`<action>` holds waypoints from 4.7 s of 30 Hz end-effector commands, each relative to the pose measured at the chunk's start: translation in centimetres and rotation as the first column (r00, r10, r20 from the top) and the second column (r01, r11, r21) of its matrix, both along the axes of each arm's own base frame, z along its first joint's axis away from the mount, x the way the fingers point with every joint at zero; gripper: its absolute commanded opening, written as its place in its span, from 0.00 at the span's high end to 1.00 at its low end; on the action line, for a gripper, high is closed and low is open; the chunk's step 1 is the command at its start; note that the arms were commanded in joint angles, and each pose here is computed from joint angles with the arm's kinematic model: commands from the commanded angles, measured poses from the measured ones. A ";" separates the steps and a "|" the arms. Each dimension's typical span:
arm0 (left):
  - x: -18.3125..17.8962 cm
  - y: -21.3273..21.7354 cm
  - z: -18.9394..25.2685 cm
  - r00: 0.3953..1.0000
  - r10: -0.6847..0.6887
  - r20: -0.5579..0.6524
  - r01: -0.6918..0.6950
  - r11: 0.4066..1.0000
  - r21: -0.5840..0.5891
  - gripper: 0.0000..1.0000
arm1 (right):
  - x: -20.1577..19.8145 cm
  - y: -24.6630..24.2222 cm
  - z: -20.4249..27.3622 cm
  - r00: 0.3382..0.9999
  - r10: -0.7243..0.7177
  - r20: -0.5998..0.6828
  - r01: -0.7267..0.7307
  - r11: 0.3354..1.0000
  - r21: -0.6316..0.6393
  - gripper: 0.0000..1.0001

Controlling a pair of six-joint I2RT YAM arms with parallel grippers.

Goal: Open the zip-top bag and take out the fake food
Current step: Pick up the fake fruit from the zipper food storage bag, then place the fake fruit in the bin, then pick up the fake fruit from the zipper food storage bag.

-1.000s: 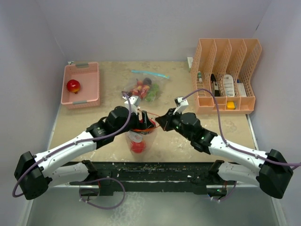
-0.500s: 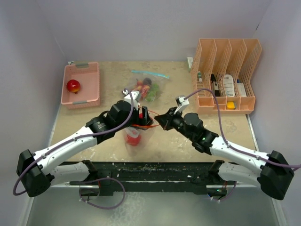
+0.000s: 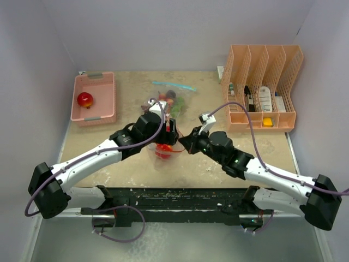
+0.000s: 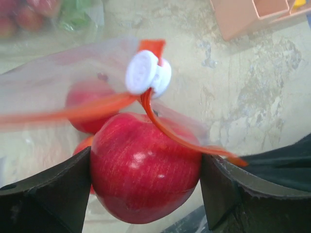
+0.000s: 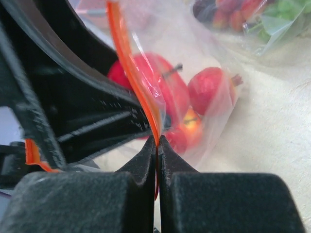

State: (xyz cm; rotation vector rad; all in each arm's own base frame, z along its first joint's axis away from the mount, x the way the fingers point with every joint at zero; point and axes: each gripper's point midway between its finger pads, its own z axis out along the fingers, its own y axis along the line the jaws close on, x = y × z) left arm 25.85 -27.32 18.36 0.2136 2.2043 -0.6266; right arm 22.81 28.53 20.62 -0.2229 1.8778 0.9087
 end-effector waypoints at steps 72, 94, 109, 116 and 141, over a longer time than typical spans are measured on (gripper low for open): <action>13.6 17.0 11.0 0.846 0.501 0.180 -0.465 0.860 -0.209 0.03 | 3.0 -8.6 3.9 0.959 -0.263 0.101 0.280 0.928 -0.246 1.00; 2.4 9.7 7.7 0.986 0.155 0.062 -0.117 0.908 -0.403 0.19 | 6.5 -0.9 -2.5 0.990 -0.143 -0.014 0.135 0.957 -0.258 0.52; 0.1 2.7 -3.9 0.990 0.013 -0.140 -0.062 0.935 -0.349 0.25 | 2.9 -9.6 0.8 0.945 -0.323 0.045 0.325 0.920 -0.217 0.28; 0.0 -2.0 -7.4 0.983 -0.051 -0.179 -0.008 0.950 -0.313 0.28 | 3.3 -10.3 -3.7 0.931 -0.363 -0.038 0.342 0.904 -0.257 0.26; 0.4 -4.9 -10.2 0.985 -0.075 -0.157 0.034 0.968 -0.247 0.56 | 4.6 -8.5 -13.5 0.926 -0.327 -0.186 0.259 0.913 -0.315 1.00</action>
